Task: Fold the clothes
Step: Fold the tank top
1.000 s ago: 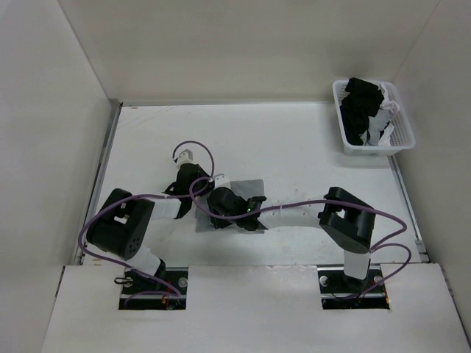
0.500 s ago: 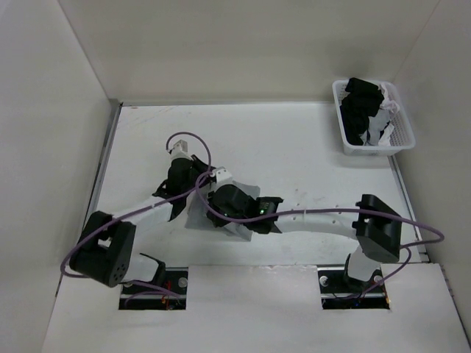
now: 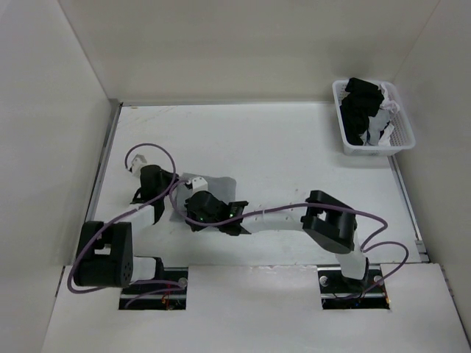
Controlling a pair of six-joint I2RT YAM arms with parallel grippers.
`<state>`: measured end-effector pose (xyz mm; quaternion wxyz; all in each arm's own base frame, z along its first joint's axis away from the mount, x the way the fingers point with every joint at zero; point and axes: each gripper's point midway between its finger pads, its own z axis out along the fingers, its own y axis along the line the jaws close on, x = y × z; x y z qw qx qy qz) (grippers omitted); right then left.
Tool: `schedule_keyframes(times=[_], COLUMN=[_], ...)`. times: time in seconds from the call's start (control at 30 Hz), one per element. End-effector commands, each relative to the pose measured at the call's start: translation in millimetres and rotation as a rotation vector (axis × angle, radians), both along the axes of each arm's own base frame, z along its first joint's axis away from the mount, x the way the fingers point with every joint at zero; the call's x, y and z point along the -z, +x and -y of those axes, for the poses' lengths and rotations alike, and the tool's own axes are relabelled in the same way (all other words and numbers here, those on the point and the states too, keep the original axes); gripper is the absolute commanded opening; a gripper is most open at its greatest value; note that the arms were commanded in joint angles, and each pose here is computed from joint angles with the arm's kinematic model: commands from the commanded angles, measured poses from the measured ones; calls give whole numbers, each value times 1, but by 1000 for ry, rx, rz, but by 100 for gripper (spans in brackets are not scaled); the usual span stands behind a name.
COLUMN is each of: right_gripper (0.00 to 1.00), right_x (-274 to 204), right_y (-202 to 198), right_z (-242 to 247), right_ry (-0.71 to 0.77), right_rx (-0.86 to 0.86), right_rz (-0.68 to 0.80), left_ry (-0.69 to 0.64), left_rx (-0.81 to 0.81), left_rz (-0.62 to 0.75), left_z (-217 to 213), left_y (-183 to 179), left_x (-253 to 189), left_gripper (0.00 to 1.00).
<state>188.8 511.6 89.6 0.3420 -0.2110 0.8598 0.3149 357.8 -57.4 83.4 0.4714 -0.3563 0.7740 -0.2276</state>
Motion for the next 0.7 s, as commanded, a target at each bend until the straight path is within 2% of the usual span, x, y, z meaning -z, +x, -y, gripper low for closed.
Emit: schedule_keyframes(times=[0.0, 0.07, 0.13, 0.2, 0.27, 0.33, 0.37, 0.43, 0.5, 0.53, 0.57, 0.67], right_gripper=[5, 14, 34, 49, 58, 61, 60, 47, 21, 11, 6, 5], right_x=[-41, -39, -36, -40, -53, -70, -77, -83, -79, -73, -66, -40], right_y=[11, 14, 13, 8, 2, -4, -3, 1, 12, 22, 32, 53], right_z=[-41, -44, -41, -33, -18, -1, 9, 27, 48, 58, 67, 83], right_ry=[204, 225, 225, 226, 242, 267, 276, 276, 256, 243, 230, 208], right_rx=[19, 34, 30, 18, 15, 9, 14, 30, 69, 101, 132, 196], right_rz=[13, -2, -14, -12, -8, 6, 15, 32, 36, 32, 23, -33], left_ry=[-64, -96, -106, -99, -85, -60, -48, -23, -7, -5, -3, -13], left_rx=[-174, -230, -235, -237, -222, -179, -147, -31, 60, 106, 138, 157], left_rz=[23, -4, 17, 58, 109, 148, 152, 139, 109, 93, 80, 38], left_z=[-38, -54, -60, -61, -60, -50, -40, -7, 22, 37, 48, 61], left_y=[12, 12, 14, 11, 9, 5, 1, -8, -22, -32, -40, -64], left_x=[5, 14, 7, -7, -24, -41, -45, -47, -40, -34, -28, -10], left_gripper=[7, 15, 29, 41, 47, 49, 49, 48, 47, 46, 45, 43])
